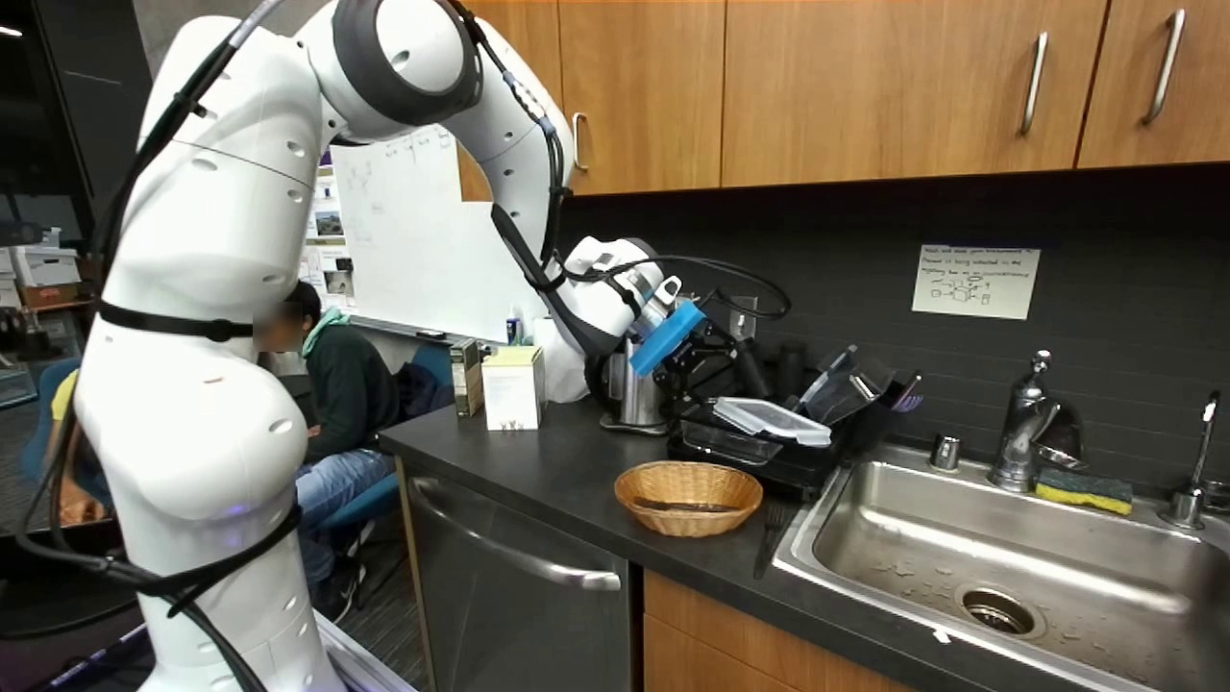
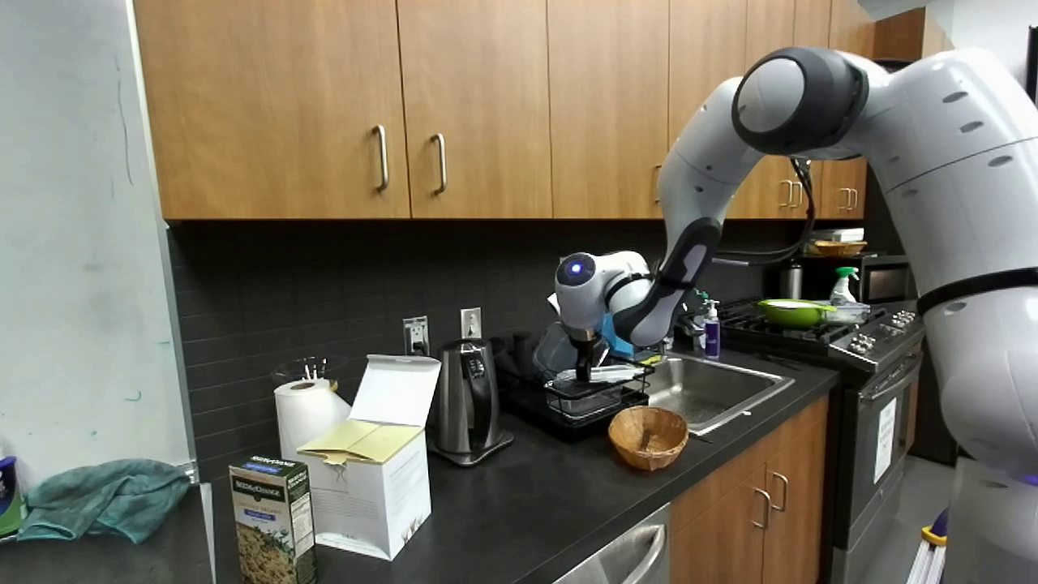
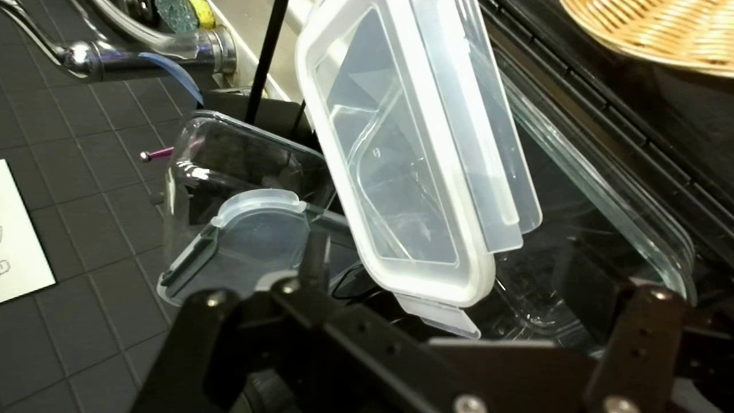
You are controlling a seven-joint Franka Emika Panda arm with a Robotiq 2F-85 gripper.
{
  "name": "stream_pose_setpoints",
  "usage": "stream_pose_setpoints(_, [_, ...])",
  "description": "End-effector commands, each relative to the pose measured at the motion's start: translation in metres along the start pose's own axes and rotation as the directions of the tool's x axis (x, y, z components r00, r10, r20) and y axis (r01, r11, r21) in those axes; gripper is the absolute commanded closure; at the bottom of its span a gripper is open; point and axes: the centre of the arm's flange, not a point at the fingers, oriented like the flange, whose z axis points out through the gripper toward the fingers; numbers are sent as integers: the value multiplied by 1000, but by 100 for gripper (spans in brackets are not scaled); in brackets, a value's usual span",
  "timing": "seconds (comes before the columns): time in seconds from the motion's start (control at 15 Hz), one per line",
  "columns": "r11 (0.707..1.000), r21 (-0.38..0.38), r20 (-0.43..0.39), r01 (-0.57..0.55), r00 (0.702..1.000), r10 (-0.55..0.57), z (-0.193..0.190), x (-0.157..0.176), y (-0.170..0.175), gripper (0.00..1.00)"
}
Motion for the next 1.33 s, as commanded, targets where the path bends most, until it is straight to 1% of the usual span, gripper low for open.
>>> stream_pose_setpoints(0.0, [1000, -5, 25, 5, 1000, -5, 15, 16, -3, 0])
stream_pose_setpoints(0.27, [1000, -8, 45, 13, 999, -13, 28, 19, -7, 0])
stream_pose_setpoints(0.6, [999, -30, 69, 19, 997, -17, 40, 21, -5, 0])
stream_pose_setpoints(0.67, [999, -33, 74, 18, 997, -16, 42, 20, -4, 1])
stream_pose_setpoints(0.73, [999, -36, 77, 18, 997, -15, 43, 20, -3, 25])
stream_pose_setpoints(0.8, [999, -39, 79, 17, 997, -14, 43, 21, -2, 26])
stream_pose_setpoints(0.87, [999, -41, 81, 17, 997, -14, 44, 21, -2, 29])
stream_pose_setpoints(0.93, [999, -43, 81, 17, 997, -14, 44, 21, -1, 35])
stream_pose_setpoints(1.27, [999, -50, 68, 21, 997, -18, 39, 24, -1, 75])
